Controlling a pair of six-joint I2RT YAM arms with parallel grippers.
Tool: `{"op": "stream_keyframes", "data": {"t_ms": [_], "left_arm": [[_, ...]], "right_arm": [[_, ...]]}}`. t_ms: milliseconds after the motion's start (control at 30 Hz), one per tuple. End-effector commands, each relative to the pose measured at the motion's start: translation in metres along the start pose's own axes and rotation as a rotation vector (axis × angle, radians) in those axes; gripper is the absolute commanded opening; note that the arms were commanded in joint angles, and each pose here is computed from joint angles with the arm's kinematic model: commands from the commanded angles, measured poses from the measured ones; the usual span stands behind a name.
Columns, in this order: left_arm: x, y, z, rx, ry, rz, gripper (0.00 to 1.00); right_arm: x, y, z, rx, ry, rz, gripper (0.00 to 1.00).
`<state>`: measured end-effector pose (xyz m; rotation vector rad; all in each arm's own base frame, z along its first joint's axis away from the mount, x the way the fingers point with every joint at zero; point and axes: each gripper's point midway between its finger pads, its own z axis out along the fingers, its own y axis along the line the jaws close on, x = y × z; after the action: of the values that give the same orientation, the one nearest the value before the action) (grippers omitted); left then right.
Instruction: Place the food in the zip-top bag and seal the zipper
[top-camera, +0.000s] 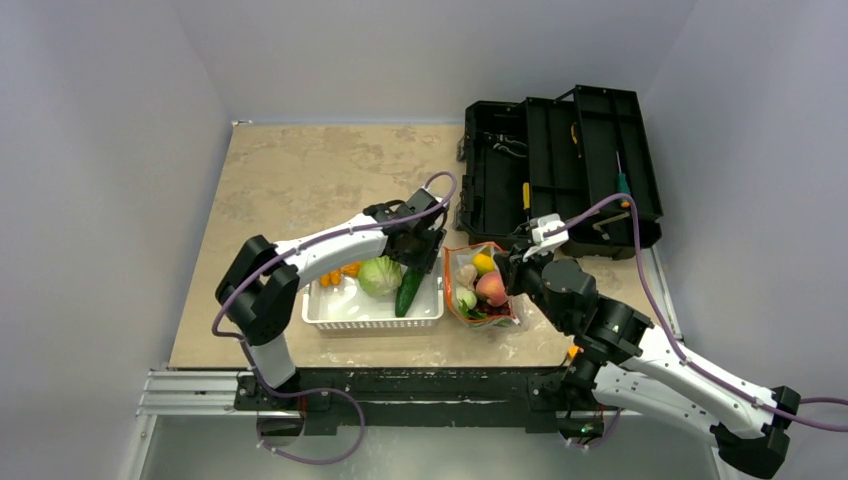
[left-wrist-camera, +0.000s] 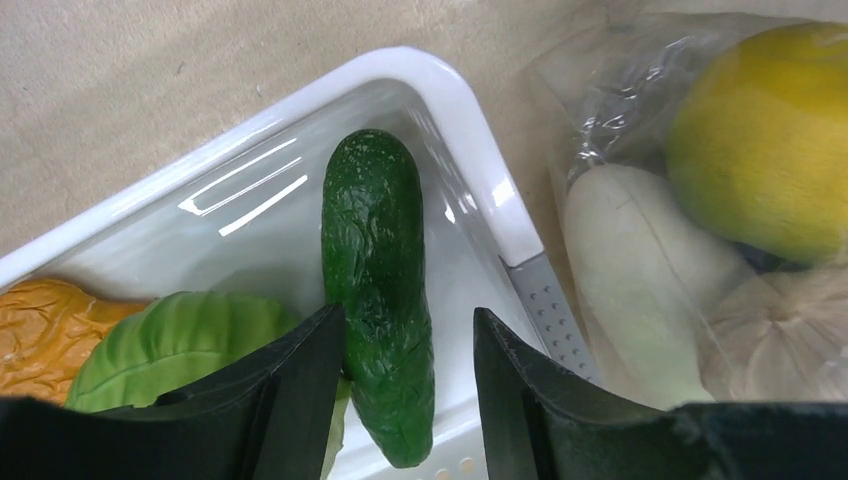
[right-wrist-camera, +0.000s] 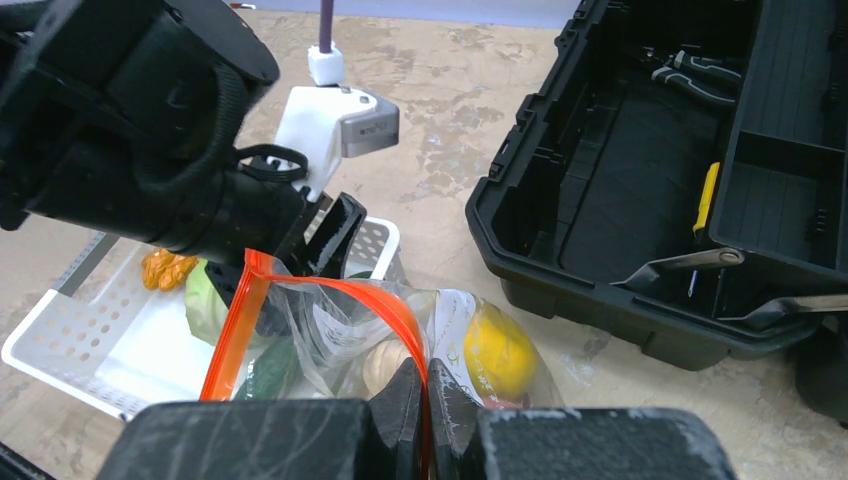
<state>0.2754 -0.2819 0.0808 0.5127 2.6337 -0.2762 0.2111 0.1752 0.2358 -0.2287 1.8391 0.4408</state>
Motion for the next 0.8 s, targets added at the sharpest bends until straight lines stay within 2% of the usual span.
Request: {"op": "stream_keyframes", "data": {"t_ms": [0,767], "left_arm": [[-0.004,0.008,0.005,-0.041,0.009,0.036,0.5],[0.028,0.016,0.03,-0.064,0.09,0.033,0.48]], "right_arm": [[-0.005,0.002,0.0,-0.003,-0.02,0.018,0.0],[-0.004,0.003,0.002,-0.003,-0.015,0.014,0.0]]}}
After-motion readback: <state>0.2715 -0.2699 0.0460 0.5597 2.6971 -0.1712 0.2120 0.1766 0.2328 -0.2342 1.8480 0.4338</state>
